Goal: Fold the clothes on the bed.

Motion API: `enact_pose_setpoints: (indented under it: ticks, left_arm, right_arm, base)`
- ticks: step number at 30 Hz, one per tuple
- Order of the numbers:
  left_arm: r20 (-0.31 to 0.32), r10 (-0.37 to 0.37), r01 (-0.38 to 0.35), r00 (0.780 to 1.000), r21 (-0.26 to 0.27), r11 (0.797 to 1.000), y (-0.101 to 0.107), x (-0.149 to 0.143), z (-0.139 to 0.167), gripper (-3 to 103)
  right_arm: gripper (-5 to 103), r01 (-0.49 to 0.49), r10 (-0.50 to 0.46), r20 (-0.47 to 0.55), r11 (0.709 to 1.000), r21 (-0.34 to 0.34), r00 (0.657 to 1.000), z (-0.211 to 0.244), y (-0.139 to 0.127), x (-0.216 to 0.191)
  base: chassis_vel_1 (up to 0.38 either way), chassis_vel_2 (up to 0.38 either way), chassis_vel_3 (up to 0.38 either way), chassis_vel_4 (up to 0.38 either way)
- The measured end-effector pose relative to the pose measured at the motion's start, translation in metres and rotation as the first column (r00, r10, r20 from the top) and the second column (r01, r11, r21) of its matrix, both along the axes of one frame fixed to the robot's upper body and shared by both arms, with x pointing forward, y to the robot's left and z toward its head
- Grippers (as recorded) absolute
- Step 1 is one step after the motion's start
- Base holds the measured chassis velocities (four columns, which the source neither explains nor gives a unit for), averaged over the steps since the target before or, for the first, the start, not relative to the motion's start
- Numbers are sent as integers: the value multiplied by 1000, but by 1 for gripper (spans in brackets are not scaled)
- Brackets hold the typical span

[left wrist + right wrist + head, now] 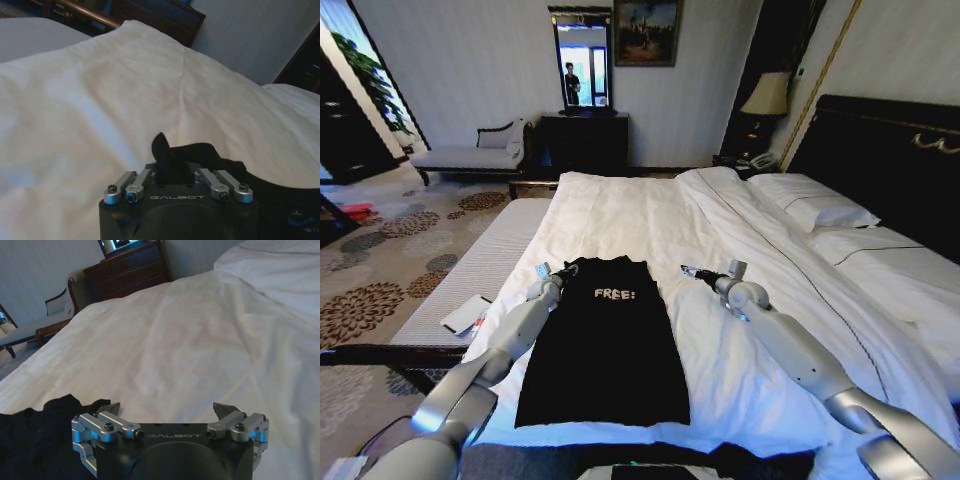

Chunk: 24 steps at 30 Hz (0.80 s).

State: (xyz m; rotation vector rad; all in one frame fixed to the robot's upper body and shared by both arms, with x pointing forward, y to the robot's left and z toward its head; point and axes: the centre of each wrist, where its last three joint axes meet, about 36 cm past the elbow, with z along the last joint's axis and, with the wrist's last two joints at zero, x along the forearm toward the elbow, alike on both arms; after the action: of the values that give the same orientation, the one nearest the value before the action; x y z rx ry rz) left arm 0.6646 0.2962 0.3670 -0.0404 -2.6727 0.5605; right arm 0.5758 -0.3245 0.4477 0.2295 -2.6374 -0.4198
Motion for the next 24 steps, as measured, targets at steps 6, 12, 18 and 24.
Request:
enact_pose_setpoints:
  ticks: [6, 12, 18, 24]
  left_arm:
    - [8, 13, -13, 1000, 10, 1000, 2, -2, 6, 8]
    - [20, 2, -2, 1000, 19, 1000, 5, -8, 10, 1]
    - [17, -31, 31, 999, 23, 999, -9, -12, 6, 1]
    - [34, -86, 85, 996, 15, 996, -27, -17, 11, 1]
  right_arm:
    - [100, -6, 12, -44, 991, 133, 999, 2, 5, 13]
    - [100, -50, 56, -42, 990, 130, 998, -9, 14, 32]
    - [100, -80, 82, -25, 994, 79, 996, -28, 32, 57]
    - [100, -95, 95, 1, 994, 51, 995, -30, 53, 88]
  base:
    - [0, 0, 0, 0]
    - [0, 0, 0, 0]
    - [0, 0, 0, 0]
    - [0, 0, 0, 0]
